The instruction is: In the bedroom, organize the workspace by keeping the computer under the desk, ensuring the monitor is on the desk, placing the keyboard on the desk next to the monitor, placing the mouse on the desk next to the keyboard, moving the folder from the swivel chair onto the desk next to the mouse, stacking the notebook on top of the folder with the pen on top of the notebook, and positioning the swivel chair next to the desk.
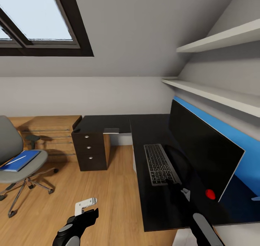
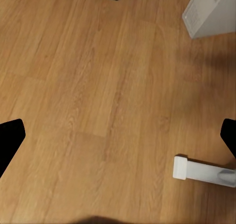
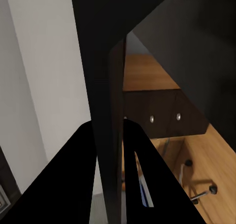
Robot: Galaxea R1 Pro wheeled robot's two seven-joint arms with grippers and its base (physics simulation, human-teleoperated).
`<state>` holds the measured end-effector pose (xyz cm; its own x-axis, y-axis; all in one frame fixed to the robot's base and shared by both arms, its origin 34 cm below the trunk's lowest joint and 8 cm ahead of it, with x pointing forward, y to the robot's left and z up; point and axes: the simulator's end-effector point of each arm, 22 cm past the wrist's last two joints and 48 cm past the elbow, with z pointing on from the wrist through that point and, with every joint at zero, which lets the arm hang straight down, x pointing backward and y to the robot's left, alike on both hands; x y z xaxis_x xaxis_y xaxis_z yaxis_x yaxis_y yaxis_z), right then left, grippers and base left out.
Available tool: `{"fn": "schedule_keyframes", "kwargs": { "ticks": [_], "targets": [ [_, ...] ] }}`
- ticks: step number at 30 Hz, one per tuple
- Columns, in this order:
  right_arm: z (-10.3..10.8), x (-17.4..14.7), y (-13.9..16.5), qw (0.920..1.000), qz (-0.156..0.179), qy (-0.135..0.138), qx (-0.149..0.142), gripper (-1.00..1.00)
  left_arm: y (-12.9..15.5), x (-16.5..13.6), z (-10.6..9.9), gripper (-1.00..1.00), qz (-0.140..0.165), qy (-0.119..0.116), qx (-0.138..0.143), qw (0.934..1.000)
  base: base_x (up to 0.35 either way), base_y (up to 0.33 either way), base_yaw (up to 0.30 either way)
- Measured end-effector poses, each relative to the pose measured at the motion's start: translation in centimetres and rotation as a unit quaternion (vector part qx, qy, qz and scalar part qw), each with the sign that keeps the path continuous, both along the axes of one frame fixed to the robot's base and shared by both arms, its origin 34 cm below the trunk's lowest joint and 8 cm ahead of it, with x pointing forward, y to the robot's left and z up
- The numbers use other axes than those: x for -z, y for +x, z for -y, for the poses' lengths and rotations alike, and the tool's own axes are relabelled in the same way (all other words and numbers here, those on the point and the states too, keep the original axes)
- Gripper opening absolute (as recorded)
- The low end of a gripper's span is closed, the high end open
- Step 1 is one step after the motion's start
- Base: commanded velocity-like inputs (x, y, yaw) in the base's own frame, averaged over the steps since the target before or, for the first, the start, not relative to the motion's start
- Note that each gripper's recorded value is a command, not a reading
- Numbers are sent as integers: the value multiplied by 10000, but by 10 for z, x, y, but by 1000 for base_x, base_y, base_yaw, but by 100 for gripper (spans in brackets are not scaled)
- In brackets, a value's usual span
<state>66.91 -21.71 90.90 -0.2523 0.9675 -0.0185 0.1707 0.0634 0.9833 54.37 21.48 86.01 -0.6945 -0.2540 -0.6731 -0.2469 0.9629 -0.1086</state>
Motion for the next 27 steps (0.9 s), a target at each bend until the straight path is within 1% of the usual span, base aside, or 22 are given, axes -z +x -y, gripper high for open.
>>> {"fn": "schedule_keyframes", "kwargs": {
  "ticks": [3, 13, 27],
  "targets": [
    [0, 0, 0, 10000, -2, -3, 1, -100, 0, 0, 0, 100, -1, -4, 0, 10000, 183, -1, 0],
    [0, 0, 0, 10000, 0, 1, 1, -100, 0, 0, 0, 100, -3, -3, 0, 10000, 70, 0, 0],
    [-1, 1, 0, 10000, -11, 2, -6, -100, 0, 0, 0, 100, -6, 5, -6, 10000, 8, 0, 0]
  ]
}}
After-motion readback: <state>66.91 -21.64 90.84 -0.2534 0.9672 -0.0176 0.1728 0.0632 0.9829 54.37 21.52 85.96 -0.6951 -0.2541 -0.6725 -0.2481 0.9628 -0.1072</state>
